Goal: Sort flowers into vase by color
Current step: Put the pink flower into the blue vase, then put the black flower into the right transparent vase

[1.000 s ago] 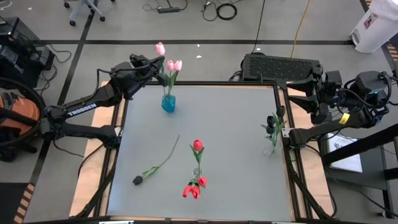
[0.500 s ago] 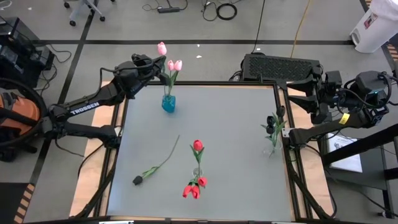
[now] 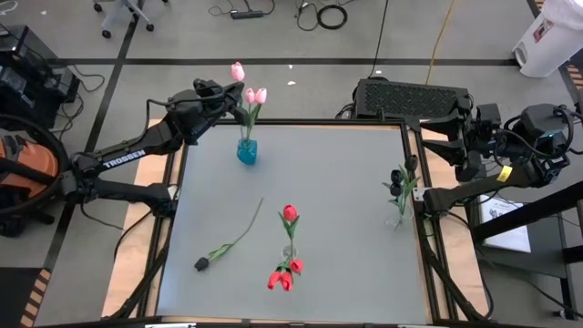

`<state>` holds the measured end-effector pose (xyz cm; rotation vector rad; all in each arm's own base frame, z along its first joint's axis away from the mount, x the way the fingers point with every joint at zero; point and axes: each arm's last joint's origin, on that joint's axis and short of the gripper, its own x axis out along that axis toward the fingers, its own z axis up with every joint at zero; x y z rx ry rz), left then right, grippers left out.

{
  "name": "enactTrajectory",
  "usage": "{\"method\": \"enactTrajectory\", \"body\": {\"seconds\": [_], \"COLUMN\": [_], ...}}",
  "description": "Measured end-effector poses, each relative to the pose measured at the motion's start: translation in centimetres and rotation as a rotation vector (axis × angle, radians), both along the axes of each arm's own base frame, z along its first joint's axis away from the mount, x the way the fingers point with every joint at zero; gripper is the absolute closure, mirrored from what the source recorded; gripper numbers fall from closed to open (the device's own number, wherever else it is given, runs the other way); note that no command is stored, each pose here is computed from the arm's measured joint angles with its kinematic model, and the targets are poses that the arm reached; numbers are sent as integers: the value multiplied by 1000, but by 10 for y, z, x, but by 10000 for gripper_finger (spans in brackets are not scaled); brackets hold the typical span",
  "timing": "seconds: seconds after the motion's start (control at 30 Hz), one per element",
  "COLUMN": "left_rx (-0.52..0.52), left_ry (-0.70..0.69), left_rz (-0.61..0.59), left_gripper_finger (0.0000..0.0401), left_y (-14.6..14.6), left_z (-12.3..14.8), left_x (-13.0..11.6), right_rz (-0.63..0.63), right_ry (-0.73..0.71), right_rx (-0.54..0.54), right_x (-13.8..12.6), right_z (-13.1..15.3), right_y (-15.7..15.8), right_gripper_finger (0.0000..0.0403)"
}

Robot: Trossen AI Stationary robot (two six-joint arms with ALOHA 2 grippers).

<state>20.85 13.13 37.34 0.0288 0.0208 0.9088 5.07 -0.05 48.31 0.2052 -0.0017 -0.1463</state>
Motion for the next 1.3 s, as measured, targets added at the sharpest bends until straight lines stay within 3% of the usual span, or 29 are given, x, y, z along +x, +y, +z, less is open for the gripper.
{"method": "enactTrajectory", "body": {"seconds": [0.3, 0.6, 0.87, 1.1, 1.3], "left_rx": [-2, -54, -95, -80, -140], "left_ry": [4, 114, 194, 123, 4], "left_rz": [-25, -69, -35, -31, -102], "left_gripper_finger": [289, 264, 244, 243, 243], "left_y": [-1, -15, -31, -44, -57], "left_z": [0, -7, -6, 8, 17], "left_x": [1, -4, -25, -51, -74], "right_rz": [0, 0, 0, 0, 0], "right_ry": [0, 1, 24, 31, 31], "right_rx": [-3, -4, -15, -16, -17], "right_x": [0, 0, 0, 0, 0], "right_z": [0, 0, -2, -3, -3], "right_y": [0, 0, 0, 0, 0], "right_gripper_finger": [177, 177, 177, 177, 177]}}
